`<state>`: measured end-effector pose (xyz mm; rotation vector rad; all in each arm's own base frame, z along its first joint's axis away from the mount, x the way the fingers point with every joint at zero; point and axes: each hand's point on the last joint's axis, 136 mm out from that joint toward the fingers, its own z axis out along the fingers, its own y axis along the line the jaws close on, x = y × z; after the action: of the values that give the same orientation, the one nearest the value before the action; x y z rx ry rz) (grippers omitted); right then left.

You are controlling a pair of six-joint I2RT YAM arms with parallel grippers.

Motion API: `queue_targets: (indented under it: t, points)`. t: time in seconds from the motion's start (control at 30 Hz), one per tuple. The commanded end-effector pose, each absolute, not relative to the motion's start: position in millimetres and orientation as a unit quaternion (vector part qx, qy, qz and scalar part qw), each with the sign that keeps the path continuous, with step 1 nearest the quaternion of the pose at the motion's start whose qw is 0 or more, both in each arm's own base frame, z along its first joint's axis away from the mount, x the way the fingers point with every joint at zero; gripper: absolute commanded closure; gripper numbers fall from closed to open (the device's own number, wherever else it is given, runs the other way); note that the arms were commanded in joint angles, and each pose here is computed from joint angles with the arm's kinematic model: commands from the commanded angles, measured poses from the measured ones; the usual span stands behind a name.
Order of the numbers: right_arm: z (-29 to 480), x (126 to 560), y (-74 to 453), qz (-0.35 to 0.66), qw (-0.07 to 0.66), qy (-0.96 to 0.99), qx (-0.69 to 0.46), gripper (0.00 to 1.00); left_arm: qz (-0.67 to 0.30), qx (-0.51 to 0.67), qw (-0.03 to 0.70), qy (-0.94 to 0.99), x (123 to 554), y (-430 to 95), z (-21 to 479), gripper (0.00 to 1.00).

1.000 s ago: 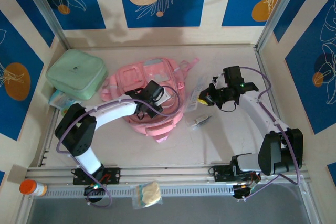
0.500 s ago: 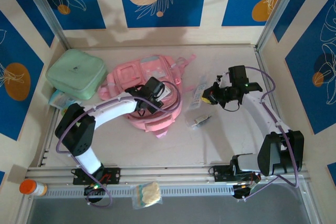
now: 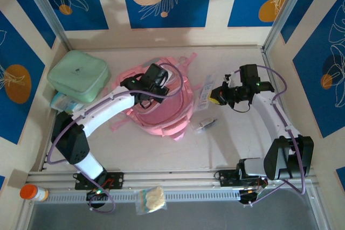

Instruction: Pack books, pencil case, and school supplies into a backpack

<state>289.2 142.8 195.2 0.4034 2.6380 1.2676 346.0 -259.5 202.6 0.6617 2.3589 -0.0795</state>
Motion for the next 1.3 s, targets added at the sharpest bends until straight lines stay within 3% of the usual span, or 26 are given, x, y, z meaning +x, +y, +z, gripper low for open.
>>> queue_targets:
  t: [0.0, 0.3, 0.5, 0.83, 0.93, 1.1, 1.27]
  points:
    - [207.1, 279.8, 162.7, 0.456, 0.079, 0.880, 0.102, 1.00, -0.065, 0.203, 0.361, 0.908, 348.4, -269.5, 244.8, 1.00]
    - [210.1, 283.6, 217.7, 0.503, 0.072, 0.857, 0.081, 1.00, -0.096, 0.152, 0.361, 0.915, 356.0, -281.2, 261.1, 1.00]
    - [171.2, 306.6, 269.9, 0.491, 0.075, 0.863, 0.098, 1.00, -0.094, 0.137, 0.362, 0.917, 360.7, -282.0, 263.3, 1.00]
    - [135.6, 366.2, 328.3, 0.491, 0.179, 0.841, 0.142, 1.00, -0.111, 0.116, 0.362, 0.918, 361.1, -285.1, 262.3, 1.00]
    - [116.7, 376.8, 335.3, 0.481, 0.174, 0.844, 0.157, 1.00, -0.118, 0.111, 0.367, 0.916, 361.6, -285.5, 261.3, 1.00]
    - [111.5, 376.2, 339.3, 0.480, 0.173, 0.848, 0.146, 0.84, -0.121, 0.109, 0.365, 0.917, 360.2, -285.5, 260.6, 1.00]
    - [105.8, 344.7, 330.5, 0.458, 0.141, 0.869, 0.122, 0.71, -0.122, 0.113, 0.367, 0.915, 358.9, -284.6, 260.9, 1.00]
